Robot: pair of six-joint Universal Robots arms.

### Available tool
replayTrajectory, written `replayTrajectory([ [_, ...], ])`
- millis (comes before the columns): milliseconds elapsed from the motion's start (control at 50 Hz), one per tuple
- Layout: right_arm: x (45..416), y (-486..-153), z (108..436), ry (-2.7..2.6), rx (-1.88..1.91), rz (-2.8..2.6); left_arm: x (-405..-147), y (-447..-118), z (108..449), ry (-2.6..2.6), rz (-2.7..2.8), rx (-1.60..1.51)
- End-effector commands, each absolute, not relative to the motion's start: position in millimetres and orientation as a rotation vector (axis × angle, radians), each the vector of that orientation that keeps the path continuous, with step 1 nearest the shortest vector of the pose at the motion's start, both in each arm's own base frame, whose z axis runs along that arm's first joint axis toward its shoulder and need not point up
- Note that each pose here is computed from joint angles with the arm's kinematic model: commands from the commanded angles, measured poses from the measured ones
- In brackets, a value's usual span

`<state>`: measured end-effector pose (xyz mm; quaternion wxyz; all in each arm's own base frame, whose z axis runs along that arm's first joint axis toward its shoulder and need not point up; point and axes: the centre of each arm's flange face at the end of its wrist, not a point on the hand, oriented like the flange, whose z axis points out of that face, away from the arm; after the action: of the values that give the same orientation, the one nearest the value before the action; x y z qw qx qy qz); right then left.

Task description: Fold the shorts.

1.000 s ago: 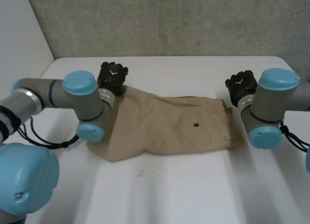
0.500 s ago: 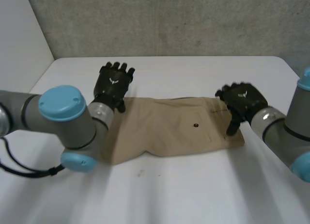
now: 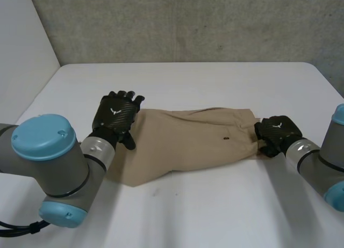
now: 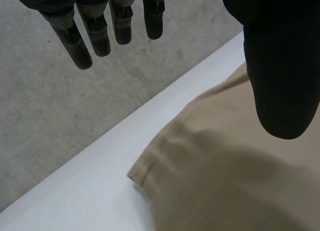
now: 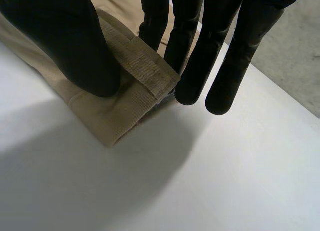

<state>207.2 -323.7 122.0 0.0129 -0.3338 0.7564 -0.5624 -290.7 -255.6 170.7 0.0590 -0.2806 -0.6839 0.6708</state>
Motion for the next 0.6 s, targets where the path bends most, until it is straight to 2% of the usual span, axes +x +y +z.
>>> replayTrajectory([
  [20, 180.8, -325.2, 135.3, 2.46, -1.0, -1.767, -287.3, -255.0, 179.2, -2.065, 2.051, -0.84],
  [80, 165.3, -323.2, 149.9, 2.512, -0.988, -1.766, -282.7, -254.6, 185.3, -2.068, 2.063, -0.828],
  [200, 123.7, -327.5, 158.4, 2.676, -1.087, -1.706, -270.2, -256.9, 195.1, -2.085, 2.087, -0.792],
  [300, 114.7, -332.9, 167.3, 2.69, -1.263, -1.744, -265.8, -257.5, 195.3, -2.097, 2.089, -0.784],
  [360, 133.7, -334.8, 190.8, 2.595, -1.332, -1.872, -265.8, -257.5, 195.3, -2.097, 2.089, -0.784],
  [380, 152.9, -331.8, 206.2, 2.505, -1.371, -1.949, -265.8, -257.5, 195.3, -2.097, 2.089, -0.784],
  [460, 197.0, -320.2, 231.1, 2.291, -1.452, -2.061, -267.0, -256.9, 196.7, -2.091, 2.094, -0.784],
  [520, 224.3, -308.1, 238.9, 2.161, -1.531, -2.089, -268.5, -255.2, 199.8, -2.077, 2.1, -0.785],
  [540, 250.5, -293.4, 244.0, 2.03, -1.585, -2.103, -268.6, -255.2, 201.8, -2.071, 2.107, -0.783],
  [600, 288.1, -267.8, 243.9, 1.848, -1.658, -2.091, -268.2, -253.6, 211.5, -2.041, 2.137, -0.768],
])
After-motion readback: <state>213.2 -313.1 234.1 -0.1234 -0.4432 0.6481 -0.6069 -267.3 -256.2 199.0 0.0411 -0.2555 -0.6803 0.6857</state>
